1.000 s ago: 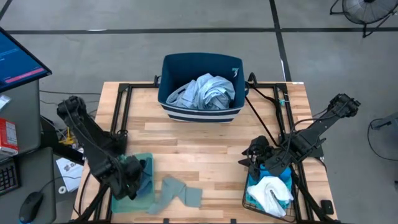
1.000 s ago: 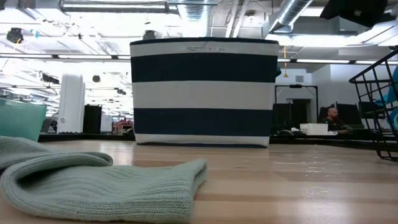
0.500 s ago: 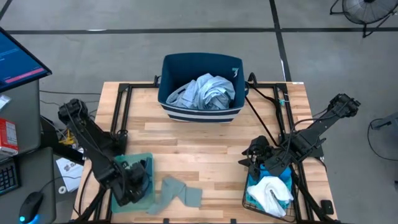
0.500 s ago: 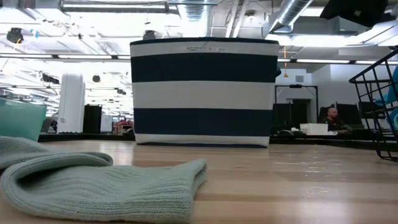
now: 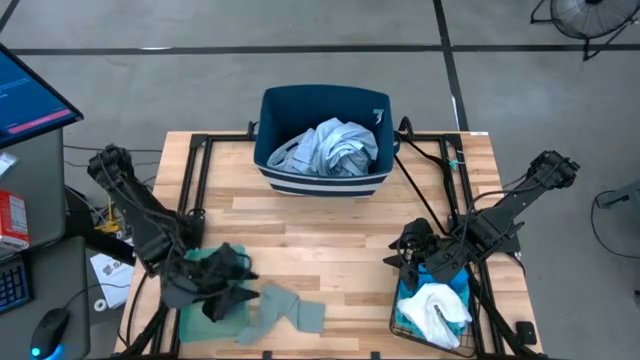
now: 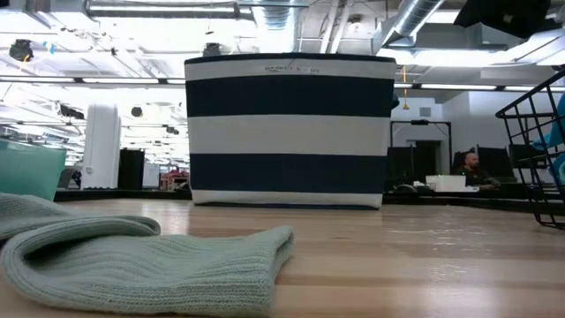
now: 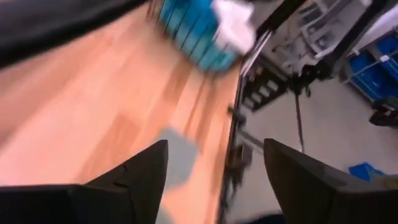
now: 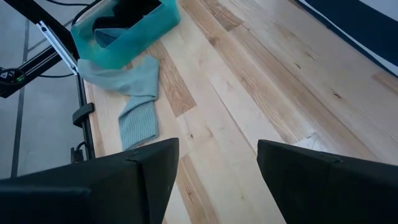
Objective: Pick & Place Cloths
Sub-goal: Put the gray sock into the green bin
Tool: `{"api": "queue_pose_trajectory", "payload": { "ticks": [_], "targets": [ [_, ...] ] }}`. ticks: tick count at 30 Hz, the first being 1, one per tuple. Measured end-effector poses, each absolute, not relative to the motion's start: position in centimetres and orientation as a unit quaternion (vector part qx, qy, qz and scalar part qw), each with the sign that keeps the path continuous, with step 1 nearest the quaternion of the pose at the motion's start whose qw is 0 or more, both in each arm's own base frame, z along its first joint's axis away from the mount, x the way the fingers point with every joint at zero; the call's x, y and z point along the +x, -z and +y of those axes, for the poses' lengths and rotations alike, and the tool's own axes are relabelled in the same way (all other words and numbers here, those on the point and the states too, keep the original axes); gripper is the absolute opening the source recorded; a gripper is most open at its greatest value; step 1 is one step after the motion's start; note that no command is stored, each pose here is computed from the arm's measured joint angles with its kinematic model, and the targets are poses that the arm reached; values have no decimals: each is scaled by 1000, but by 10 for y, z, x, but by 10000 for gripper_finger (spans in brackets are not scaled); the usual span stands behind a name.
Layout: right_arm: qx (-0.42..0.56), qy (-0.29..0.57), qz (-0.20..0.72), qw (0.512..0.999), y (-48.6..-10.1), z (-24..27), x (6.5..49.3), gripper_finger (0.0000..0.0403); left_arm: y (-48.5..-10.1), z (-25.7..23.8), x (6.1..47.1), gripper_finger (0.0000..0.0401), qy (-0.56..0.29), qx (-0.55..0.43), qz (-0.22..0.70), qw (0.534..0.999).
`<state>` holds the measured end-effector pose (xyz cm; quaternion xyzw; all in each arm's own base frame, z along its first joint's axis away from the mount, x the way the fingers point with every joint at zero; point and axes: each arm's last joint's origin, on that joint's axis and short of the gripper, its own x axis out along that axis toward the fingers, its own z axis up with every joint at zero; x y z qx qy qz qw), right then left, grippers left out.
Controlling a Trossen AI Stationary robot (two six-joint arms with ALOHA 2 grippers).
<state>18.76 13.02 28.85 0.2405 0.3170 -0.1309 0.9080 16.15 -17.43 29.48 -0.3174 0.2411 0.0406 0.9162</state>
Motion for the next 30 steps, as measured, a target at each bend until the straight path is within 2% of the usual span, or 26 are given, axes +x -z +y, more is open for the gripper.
{"api": "queue_pose_trajectory", "payload": {
  "ticks": [3, 6, 14, 23, 27, 30],
  "targets": [
    [241, 131, 317, 908, -289, 130, 188, 214, -295, -172, 186, 249, -32, -262, 210, 941],
    [241, 131, 317, 908, -289, 130, 188, 214, -283, -167, 214, 247, -30, -218, 222, 950],
    [241, 130, 317, 908, -289, 130, 188, 214, -206, -162, 268, 242, -3, -161, 387, 908],
    [240, 130, 319, 908, -288, 130, 187, 214, -138, -180, 277, 241, -4, -115, 481, 869],
    [239, 131, 319, 908, -288, 130, 187, 214, -125, -183, 276, 241, -10, -100, 498, 862],
    [239, 131, 320, 907, -288, 130, 187, 214, -121, -185, 276, 221, -11, -94, 503, 859]
  ]
}}
